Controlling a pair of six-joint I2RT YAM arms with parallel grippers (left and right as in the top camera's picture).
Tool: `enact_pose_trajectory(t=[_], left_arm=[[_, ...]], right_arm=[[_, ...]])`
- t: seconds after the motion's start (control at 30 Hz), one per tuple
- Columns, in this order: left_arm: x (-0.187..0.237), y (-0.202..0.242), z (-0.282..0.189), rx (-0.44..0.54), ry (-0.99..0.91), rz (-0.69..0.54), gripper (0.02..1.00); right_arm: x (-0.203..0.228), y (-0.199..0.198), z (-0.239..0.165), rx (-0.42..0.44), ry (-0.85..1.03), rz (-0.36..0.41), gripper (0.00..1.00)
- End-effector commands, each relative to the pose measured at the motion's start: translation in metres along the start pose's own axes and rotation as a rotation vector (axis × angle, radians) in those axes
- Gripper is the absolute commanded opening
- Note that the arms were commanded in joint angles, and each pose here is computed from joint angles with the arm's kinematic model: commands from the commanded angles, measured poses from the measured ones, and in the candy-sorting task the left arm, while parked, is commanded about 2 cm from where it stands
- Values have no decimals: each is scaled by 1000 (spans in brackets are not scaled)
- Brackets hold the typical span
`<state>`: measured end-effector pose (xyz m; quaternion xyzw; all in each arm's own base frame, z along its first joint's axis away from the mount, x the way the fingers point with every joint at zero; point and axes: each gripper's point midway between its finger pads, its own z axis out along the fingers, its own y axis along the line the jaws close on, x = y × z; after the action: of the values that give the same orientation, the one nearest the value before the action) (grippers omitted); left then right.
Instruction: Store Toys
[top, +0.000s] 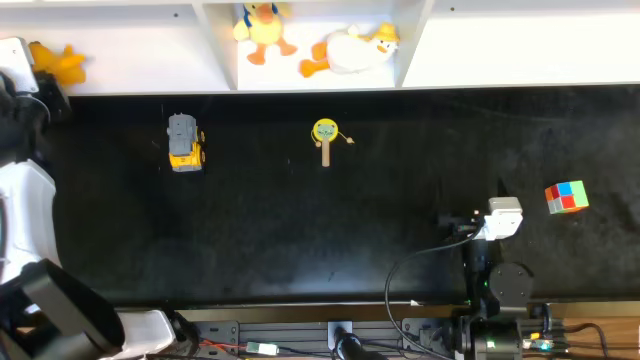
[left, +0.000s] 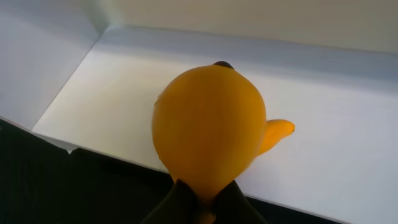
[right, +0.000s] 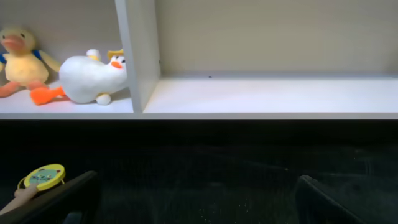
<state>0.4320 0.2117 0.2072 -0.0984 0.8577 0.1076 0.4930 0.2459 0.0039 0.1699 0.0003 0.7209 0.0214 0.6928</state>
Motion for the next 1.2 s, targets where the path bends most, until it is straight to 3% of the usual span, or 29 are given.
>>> enact_pose_trajectory(t=[0.03,1.2], left_arm=[[5,1,7,5,14,14,47],[0,-12,32,38,-43,32,58]], right_arm=[[-2,1,0,-8,-10,3,996],[-2,1,0,-8,-10,3,993]])
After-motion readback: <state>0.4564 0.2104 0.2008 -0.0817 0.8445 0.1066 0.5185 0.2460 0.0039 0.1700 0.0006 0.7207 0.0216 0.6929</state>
